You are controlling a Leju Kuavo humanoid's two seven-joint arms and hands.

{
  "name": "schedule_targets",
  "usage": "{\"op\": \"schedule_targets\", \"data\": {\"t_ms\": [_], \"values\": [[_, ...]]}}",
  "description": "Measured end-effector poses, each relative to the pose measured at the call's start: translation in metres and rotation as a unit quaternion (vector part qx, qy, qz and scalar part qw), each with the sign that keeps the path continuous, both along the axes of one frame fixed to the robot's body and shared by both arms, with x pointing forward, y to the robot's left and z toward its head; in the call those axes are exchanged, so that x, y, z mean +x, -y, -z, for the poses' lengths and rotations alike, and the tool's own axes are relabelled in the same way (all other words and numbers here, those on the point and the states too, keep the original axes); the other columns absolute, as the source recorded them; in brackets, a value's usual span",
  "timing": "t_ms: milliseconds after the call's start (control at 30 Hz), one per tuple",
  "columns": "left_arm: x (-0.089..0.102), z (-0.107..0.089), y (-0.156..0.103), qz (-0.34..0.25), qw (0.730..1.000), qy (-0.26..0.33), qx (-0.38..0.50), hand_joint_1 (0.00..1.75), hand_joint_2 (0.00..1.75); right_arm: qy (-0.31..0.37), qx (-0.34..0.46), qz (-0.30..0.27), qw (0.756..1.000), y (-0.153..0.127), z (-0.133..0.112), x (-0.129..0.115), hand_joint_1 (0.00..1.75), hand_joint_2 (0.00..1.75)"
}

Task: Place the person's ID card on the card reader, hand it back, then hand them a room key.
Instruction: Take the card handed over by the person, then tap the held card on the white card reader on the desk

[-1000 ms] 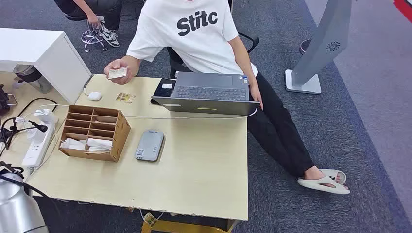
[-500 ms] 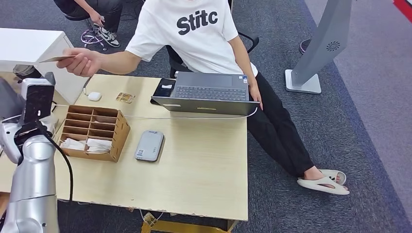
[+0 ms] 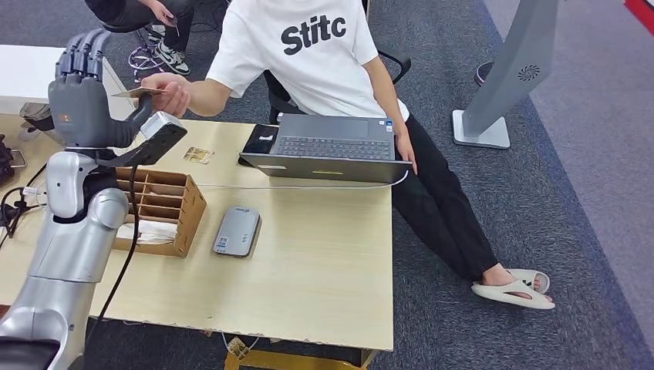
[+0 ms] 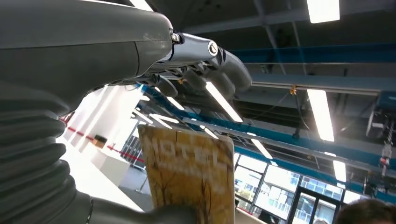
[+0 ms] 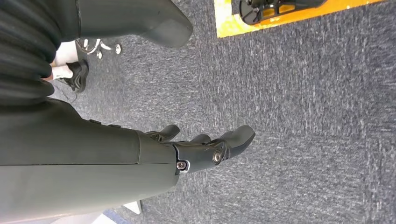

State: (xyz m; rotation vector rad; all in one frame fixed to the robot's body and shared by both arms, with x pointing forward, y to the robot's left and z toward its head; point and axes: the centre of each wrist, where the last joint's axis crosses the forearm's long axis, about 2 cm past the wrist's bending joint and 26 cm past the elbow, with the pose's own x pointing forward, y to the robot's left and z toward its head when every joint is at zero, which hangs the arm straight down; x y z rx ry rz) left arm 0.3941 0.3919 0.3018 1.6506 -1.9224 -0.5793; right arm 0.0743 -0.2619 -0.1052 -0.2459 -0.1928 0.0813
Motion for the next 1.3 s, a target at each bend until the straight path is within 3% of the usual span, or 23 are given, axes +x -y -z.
{"op": "schedule_targets", "data": {"t_ms": [400, 667, 767, 933, 1300], "values": [[0.014, 0.001, 0.009, -0.047, 0.986, -0.034, 0.157, 1.75, 1.75, -0.005, 0.013, -0.015, 1.0, -0.005, 0.0, 0.002, 0.0, 1.75], [0.019, 0.009, 0.006, -0.085, 0.96, -0.048, 0.263, 1.75, 1.75, -0.009, 0.024, -0.025, 0.999, -0.012, -0.001, 0.002, 0.0, 1.75], [0.015, 0.024, 0.008, -0.09, 0.946, -0.061, 0.304, 1.75, 1.75, -0.01, 0.031, -0.027, 0.999, -0.016, -0.001, 0.001, 0.0, 1.75], [-0.007, 0.066, 0.019, -0.071, 0.934, -0.102, 0.335, 1.75, 1.75, -0.015, 0.039, -0.024, 0.999, -0.022, -0.001, -0.004, 0.0, 1.75], [-0.055, 0.134, 0.044, -0.006, 0.919, -0.249, 0.305, 1.75, 1.75, -0.013, 0.047, -0.01, 0.999, -0.025, 0.0, -0.011, 0.0, 1.75]]}}
